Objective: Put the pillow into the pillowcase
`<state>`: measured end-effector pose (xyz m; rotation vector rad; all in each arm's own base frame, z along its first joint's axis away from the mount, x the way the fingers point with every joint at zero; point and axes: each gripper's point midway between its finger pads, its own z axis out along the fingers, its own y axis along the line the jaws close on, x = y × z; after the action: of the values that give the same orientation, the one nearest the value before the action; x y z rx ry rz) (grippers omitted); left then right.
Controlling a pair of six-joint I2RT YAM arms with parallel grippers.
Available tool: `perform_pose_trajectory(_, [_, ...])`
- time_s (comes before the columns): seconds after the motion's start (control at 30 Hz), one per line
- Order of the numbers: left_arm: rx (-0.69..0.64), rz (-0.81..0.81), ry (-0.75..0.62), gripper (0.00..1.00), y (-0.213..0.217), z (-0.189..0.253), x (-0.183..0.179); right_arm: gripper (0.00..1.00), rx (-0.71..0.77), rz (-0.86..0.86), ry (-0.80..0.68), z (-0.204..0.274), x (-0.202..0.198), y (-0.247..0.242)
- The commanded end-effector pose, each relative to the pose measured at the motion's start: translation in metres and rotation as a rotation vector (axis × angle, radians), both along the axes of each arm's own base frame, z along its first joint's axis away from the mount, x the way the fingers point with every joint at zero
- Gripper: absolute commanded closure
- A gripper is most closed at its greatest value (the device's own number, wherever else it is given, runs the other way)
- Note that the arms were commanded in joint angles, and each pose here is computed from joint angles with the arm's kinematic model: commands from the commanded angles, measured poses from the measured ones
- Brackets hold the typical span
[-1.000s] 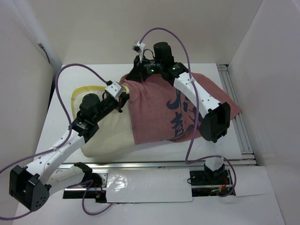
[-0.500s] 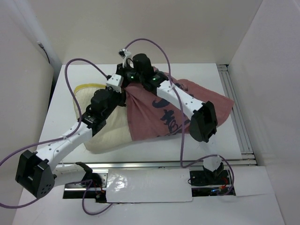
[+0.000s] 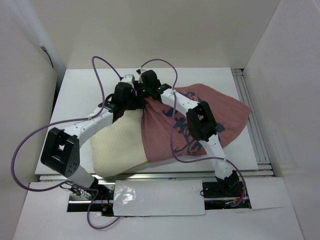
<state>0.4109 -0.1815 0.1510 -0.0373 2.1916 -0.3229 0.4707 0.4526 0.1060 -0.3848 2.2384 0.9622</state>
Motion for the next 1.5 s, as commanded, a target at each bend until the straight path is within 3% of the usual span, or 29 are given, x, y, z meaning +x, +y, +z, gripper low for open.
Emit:
perform_pose_trajectory(0.0, [-0.156,0.052,-0.203,0.00,0.005,0.082,0.022,0.16,0.034,-0.030,-0.151,0.102,0.005,-0.017])
perform_pose_trajectory(0.13, [-0.138,0.121,-0.165,0.00,0.025,0.095,-0.003,0.00,0.023,-0.121,-0.224,0.143,0.011,-0.055])
perform_pose_trajectory(0.33, [-0.116,0.276,0.029,0.00,0.065,0.075,-0.067,0.00,-0.075,-0.232,-0.264,0.172,-0.004,-0.117])
perform_pose_trajectory(0.4, [-0.139,0.244,0.054,0.00,0.062,0.063,-0.089,0.00,-0.155,-0.226,-0.250,0.152,-0.032,-0.125])
perform_pose_trajectory(0.47, [-0.164,0.235,0.084,0.00,0.059,0.054,-0.102,0.00,-0.174,-0.250,-0.271,0.163,-0.049,-0.131])
perform_pose_trajectory(0.5, [-0.169,0.223,0.094,0.00,0.058,0.050,-0.108,0.00,-0.237,-0.259,-0.235,0.135,-0.063,-0.141])
perform_pose_trajectory(0.57, [-0.198,0.198,0.136,0.00,0.053,0.036,-0.126,0.00,-0.226,-0.348,-0.274,0.150,-0.082,-0.162])
perform_pose_trajectory(0.6, [-0.202,0.177,0.150,0.00,0.050,0.031,-0.132,0.00,-0.279,-0.338,-0.238,0.115,-0.101,-0.174])
perform_pose_trajectory(0.67, [-0.218,0.098,0.175,0.00,0.040,0.022,-0.148,0.00,-0.186,-0.348,-0.316,0.135,-0.120,-0.183])
perform_pose_trajectory(0.7, [-0.226,0.085,0.183,0.00,0.038,0.020,-0.151,0.00,-0.212,-0.314,-0.276,0.100,-0.138,-0.192])
perform_pose_trajectory(0.77, [-0.238,0.083,0.201,0.00,0.035,0.016,-0.159,0.00,-0.127,-0.302,-0.265,0.106,-0.157,-0.194])
perform_pose_trajectory(0.9, [-0.202,0.114,0.260,0.00,0.043,0.003,-0.173,0.00,-0.110,-0.180,-0.206,0.068,-0.194,-0.183])
perform_pose_trajectory(1.1, [-0.181,0.144,0.356,0.02,0.047,-0.045,-0.186,0.00,-0.281,-0.211,-0.058,-0.008,-0.188,-0.185])
perform_pose_trajectory(1.13, [-0.194,0.141,0.365,0.05,0.043,-0.051,-0.186,0.00,-0.286,-0.210,-0.054,-0.009,-0.184,-0.181])
perform_pose_trajectory(1.17, [-0.215,0.114,0.383,0.22,0.037,-0.056,-0.187,0.00,-0.303,-0.212,-0.058,-0.013,-0.180,-0.180])
perform_pose_trajectory(1.2, [-0.206,0.083,0.407,0.27,0.033,-0.070,-0.190,0.00,-0.334,-0.230,-0.038,-0.025,-0.172,-0.183])
perform_pose_trajectory(1.3, [-0.264,-0.005,0.362,0.36,0.013,-0.073,-0.175,0.00,-0.366,-0.254,-0.042,-0.034,-0.142,-0.185])
perform_pose_trajectory(1.47, [-0.211,-0.071,0.366,0.50,-0.005,-0.088,-0.143,0.00,-0.388,-0.366,-0.094,-0.032,-0.068,-0.200])
